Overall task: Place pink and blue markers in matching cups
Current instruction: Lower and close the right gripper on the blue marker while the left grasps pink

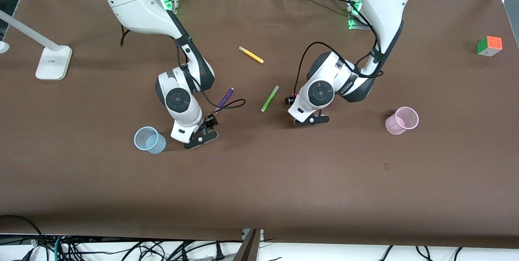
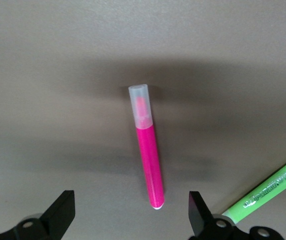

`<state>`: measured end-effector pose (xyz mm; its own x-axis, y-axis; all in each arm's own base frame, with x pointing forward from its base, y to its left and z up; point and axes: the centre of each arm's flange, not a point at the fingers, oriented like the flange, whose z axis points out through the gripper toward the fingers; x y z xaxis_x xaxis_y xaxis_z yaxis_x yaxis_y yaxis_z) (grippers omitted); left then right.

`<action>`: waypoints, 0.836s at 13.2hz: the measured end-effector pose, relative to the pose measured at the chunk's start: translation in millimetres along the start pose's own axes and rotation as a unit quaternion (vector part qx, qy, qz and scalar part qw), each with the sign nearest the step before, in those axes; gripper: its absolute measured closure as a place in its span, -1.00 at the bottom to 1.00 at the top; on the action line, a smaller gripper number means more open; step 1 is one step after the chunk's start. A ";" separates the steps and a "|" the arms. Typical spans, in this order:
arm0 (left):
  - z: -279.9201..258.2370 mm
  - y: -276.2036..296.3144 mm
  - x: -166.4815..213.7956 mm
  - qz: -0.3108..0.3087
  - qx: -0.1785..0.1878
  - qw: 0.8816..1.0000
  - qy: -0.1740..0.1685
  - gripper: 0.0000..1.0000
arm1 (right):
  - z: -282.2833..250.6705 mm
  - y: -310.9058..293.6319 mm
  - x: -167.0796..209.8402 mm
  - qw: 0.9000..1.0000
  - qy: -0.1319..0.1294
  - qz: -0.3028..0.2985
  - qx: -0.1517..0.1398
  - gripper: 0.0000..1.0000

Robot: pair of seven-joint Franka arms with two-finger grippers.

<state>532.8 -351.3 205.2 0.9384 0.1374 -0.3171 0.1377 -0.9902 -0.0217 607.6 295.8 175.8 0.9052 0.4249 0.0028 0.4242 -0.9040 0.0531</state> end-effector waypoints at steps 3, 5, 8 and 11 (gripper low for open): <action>17.7 11.1 -2.8 -0.006 -0.004 1.000 0.004 -1.00 | -0.5 -0.1 0.1 1.000 0.000 0.000 0.000 -0.41; 31.0 15.2 -4.6 -0.003 0.004 1.000 0.004 -1.00 | -3.1 -1.1 0.7 1.000 0.002 -0.001 0.000 0.07; 38.0 14.0 -2.9 0.000 0.012 1.000 0.006 -1.00 | -5.1 -1.5 1.4 1.000 0.005 -0.001 0.000 0.67; 41.7 14.4 -1.3 0.000 0.009 1.000 0.008 -0.86 | -11.0 -0.9 6.0 1.000 0.020 -0.004 0.000 0.67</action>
<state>520.4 -366.7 165.8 0.9431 0.1384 -0.3024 0.1328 -0.9904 -0.0393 612.3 299.7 186.8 0.8996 0.4345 0.0429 0.4323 -0.9002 0.0526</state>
